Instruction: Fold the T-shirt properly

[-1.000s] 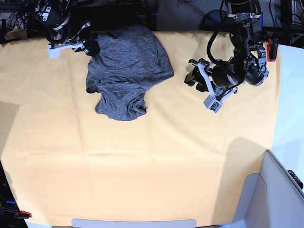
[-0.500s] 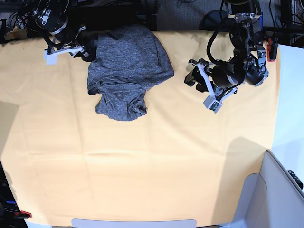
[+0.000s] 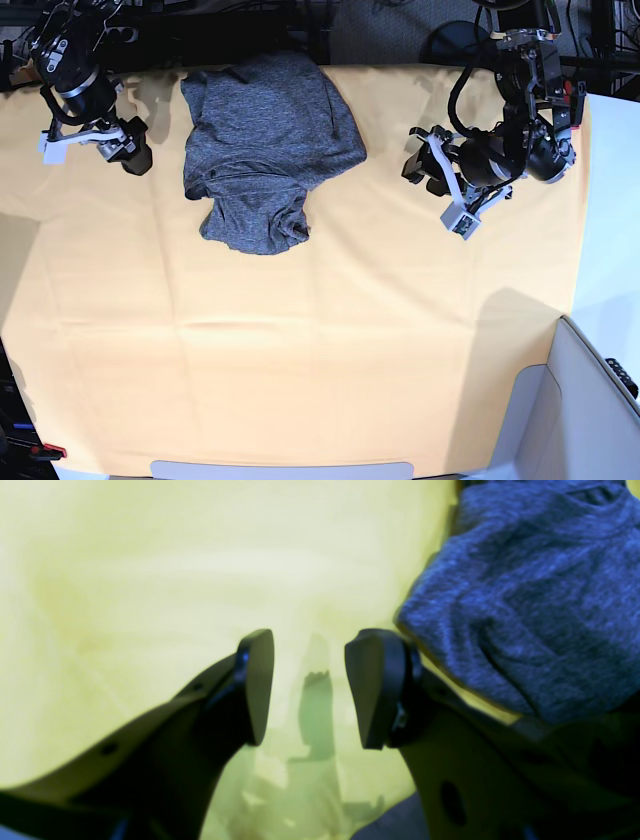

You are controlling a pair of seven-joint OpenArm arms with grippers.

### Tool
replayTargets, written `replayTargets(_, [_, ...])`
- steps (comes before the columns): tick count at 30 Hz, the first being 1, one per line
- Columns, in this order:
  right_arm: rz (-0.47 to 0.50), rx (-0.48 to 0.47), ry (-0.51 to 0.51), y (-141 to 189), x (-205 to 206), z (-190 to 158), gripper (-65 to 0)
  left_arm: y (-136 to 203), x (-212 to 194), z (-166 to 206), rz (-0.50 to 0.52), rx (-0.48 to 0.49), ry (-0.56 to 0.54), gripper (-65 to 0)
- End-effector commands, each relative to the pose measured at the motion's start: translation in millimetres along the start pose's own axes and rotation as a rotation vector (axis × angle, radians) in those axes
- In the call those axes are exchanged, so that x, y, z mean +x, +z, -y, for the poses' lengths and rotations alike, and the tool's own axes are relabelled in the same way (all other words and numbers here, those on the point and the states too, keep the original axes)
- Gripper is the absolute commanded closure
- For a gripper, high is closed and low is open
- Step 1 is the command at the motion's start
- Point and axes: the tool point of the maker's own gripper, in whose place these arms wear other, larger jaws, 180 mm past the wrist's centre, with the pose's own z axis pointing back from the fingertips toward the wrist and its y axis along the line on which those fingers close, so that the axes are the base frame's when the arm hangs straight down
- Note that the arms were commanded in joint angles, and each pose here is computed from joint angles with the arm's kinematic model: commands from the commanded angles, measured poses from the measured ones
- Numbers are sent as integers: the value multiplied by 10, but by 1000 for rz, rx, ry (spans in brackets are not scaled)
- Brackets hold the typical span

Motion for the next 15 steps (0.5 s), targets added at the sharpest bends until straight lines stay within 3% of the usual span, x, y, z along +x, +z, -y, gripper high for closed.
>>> replayTargets(1, [44,33,32,44,157,-101,-439,129,217,-48,79,25,-27,-273])
replayTargets(4, [61,24,59,93,228,-101,-439,378,330,-225,153,104,-20,-273])
replayTargets(8, [61,-52,92,261,283,139,-438,750,144,-540,178,237,39,-273])
replayTargets(15, [-36,-188,214,554,234,538,-438,1019,-607,-728,20,318,1,-271])
